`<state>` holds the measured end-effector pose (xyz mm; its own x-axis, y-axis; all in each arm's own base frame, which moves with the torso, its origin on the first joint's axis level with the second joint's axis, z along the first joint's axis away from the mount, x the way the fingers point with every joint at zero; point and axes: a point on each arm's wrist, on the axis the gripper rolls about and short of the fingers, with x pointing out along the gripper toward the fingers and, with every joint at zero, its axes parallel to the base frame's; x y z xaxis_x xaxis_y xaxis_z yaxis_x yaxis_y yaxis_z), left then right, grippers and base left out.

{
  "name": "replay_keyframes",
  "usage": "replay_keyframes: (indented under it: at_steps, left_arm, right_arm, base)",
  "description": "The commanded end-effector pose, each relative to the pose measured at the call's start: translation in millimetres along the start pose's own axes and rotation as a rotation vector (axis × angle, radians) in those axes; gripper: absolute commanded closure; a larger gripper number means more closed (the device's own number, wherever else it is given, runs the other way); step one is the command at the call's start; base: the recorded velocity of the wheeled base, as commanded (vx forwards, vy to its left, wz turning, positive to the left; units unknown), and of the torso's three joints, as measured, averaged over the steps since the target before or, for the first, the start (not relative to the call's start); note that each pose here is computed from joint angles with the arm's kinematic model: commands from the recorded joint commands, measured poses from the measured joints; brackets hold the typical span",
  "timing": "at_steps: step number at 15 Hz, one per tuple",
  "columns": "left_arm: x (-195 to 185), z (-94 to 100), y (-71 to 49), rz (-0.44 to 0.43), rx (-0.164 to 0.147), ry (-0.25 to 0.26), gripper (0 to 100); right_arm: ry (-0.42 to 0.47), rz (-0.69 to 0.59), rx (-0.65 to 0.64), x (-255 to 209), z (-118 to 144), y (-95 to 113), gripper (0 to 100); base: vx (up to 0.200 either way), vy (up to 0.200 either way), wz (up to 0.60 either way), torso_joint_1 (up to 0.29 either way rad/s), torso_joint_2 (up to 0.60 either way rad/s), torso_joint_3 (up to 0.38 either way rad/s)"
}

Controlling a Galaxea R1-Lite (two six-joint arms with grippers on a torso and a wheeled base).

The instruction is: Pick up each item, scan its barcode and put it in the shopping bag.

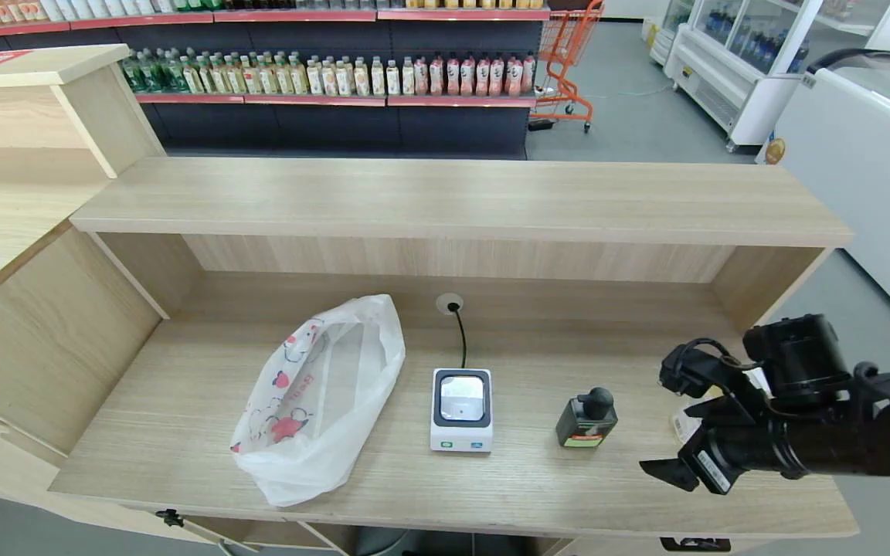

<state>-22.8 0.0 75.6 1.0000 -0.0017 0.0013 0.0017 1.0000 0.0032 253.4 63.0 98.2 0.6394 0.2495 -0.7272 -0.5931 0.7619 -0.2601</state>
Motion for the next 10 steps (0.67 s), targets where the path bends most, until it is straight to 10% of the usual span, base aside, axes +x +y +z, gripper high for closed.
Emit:
replay_keyframes:
  at_steps: [1, 10]
  left_arm:
    - [0.1, 0.1, 0.0, 0.000, 0.000, 0.001, 0]
    - [0.1, 0.1, 0.0, 0.000, 0.000, 0.001, 0]
  right_arm:
    - [0.022, 0.038, -0.032, 43.3, -4.0, 8.6, 0]
    - [-0.098, 0.038, -0.184, 97.0, 27.2, 21.3, 0]
  base:
    - [0.000, 0.000, 0.00, 0.000, 0.00, 0.000]
    - [0.000, 0.000, 0.00, 0.000, 0.00, 0.000]
